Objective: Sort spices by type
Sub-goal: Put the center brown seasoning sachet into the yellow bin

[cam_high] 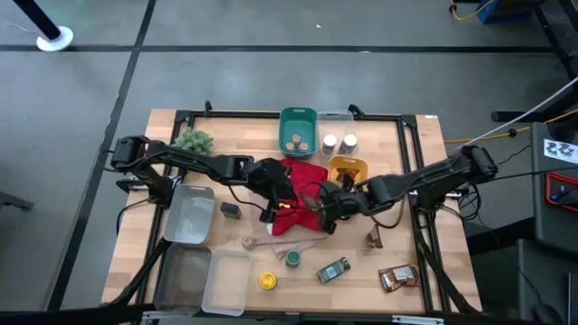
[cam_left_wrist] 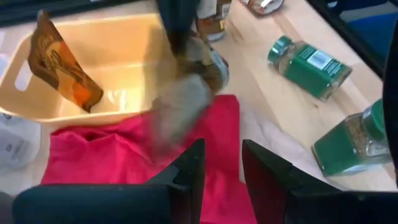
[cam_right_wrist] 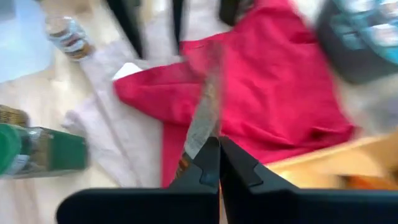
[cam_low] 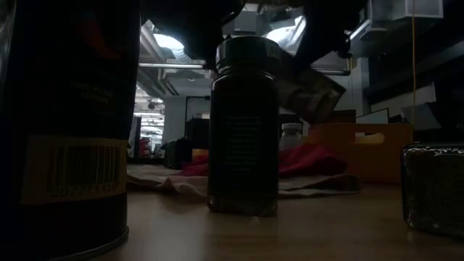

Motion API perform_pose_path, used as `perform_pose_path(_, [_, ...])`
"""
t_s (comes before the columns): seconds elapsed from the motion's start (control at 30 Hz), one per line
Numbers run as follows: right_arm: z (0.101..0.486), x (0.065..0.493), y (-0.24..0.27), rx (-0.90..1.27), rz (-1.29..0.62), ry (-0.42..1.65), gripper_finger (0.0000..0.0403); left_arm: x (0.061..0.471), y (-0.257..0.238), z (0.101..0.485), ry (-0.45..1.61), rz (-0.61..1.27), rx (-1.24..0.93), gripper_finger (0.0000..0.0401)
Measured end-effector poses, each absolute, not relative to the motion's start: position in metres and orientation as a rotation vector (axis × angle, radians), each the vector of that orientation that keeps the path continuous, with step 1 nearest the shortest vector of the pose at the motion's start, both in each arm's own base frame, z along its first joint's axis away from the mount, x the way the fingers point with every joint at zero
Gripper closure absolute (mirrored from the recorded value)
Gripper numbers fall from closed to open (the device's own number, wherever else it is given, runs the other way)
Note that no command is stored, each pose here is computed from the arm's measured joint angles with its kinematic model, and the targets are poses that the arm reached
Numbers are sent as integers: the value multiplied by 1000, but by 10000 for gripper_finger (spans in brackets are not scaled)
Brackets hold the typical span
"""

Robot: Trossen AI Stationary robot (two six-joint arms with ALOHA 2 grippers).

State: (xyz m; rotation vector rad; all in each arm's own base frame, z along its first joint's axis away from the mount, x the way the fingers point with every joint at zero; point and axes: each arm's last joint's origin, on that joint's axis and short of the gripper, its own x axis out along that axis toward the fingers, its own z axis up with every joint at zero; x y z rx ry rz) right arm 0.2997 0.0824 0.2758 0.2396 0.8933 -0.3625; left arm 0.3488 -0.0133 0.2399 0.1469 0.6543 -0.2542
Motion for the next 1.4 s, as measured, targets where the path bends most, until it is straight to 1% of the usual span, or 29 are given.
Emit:
perform_pose_path(0.33, [304, 246, 93, 153, -575, 803, 403, 349, -13, 240, 655, -250, 133, 311])
perform_pose_path(0.47, [306, 225, 101, 95, -698, 739, 403, 349, -13, 240, 655, -249, 130, 311])
perform_pose_path(0.6, [304, 208, 112, 51, -777, 616, 403, 349, -13, 240, 655, -248, 128, 311])
perform_pose_path(0.8, [272, 192, 122, 21, -814, 472, 403, 349, -13, 240, 650, -247, 126, 311])
perform_pose_path(1.0, [233, 182, 114, -16, -866, 354, 403, 352, -14, 243, 607, -245, 126, 311])
perform_pose_path(1.17, [208, 175, 104, -72, -888, 349, 403, 353, -14, 245, 586, -244, 130, 311])
perform_pose_path(1.4, [184, 163, 94, -117, -902, 365, 403, 353, -14, 245, 579, -243, 130, 311])
